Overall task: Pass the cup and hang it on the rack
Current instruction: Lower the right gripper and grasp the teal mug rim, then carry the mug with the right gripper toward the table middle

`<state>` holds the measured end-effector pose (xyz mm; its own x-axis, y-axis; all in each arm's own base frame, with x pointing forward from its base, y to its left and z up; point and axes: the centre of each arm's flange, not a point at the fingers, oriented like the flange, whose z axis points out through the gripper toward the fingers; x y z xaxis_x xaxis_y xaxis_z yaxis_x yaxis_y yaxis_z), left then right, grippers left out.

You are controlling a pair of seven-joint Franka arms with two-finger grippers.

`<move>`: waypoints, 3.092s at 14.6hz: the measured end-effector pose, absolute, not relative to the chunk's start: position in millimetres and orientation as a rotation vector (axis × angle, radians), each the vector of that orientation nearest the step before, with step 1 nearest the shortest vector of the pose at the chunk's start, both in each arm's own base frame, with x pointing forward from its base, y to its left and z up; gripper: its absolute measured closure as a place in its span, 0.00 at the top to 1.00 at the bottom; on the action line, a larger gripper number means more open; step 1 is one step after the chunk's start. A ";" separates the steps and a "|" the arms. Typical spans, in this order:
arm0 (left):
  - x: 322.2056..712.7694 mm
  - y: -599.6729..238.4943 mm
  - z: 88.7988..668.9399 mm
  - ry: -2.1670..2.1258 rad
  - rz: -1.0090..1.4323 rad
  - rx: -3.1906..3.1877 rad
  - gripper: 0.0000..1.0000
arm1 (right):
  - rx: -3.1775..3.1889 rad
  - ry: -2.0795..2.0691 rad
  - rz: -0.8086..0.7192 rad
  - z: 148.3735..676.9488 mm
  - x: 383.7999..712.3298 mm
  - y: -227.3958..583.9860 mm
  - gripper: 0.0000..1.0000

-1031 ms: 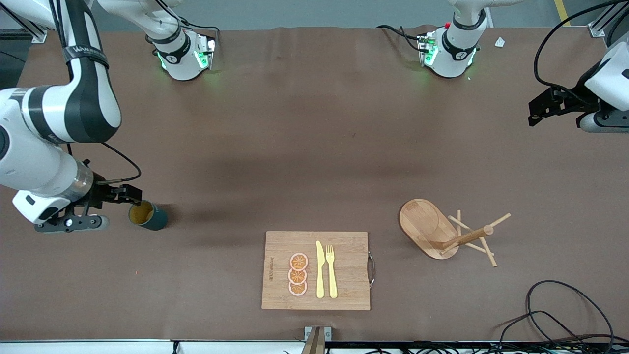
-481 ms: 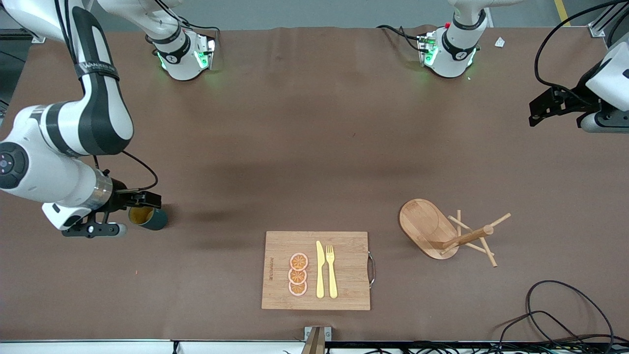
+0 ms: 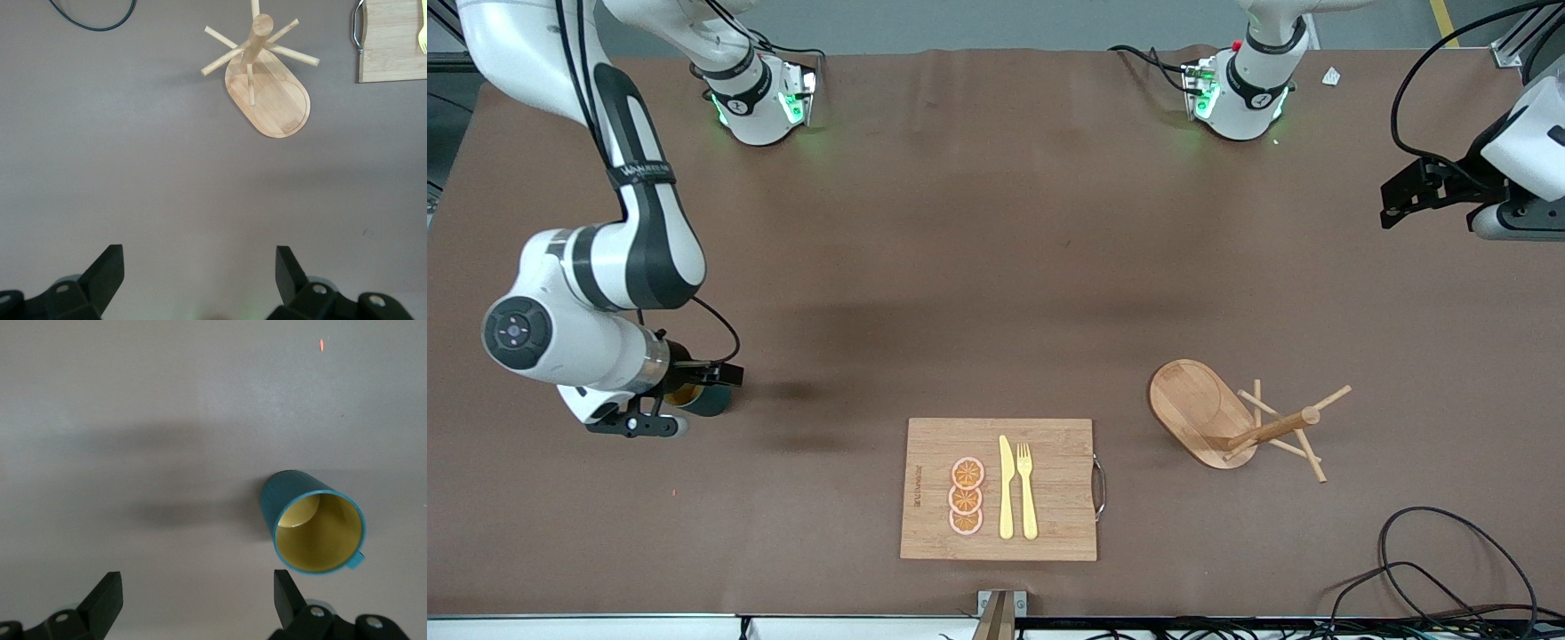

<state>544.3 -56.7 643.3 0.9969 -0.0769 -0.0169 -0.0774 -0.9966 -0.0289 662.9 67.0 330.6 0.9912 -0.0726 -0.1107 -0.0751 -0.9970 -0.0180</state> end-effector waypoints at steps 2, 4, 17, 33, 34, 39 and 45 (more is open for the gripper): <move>544.4 -57.1 643.2 0.121 0.025 -3.110 1.00 | -3.121 0.145 0.167 299.1 661.5 56.9 1.00; 544.8 -55.5 646.8 0.116 0.011 -3.111 1.00 | -3.125 0.185 0.160 278.1 660.6 40.9 1.00; 545.3 -59.7 658.9 0.128 -0.031 -3.112 1.00 | -3.130 0.231 0.177 244.1 665.4 19.7 0.04; 545.1 -57.2 662.7 0.121 -0.042 -3.113 1.00 | -3.065 0.386 0.071 378.6 610.2 397.8 0.04; 545.0 -58.6 662.7 0.125 -0.042 -3.113 1.00 | -3.047 0.404 0.055 378.3 605.0 419.0 0.04; 544.8 -61.2 662.5 0.133 -0.041 -3.113 1.00 | -2.892 0.463 -0.018 345.0 572.3 516.6 0.04; 545.0 -61.2 662.0 0.133 -0.039 -3.113 1.00 | -2.830 0.462 -0.049 302.0 537.1 575.9 0.04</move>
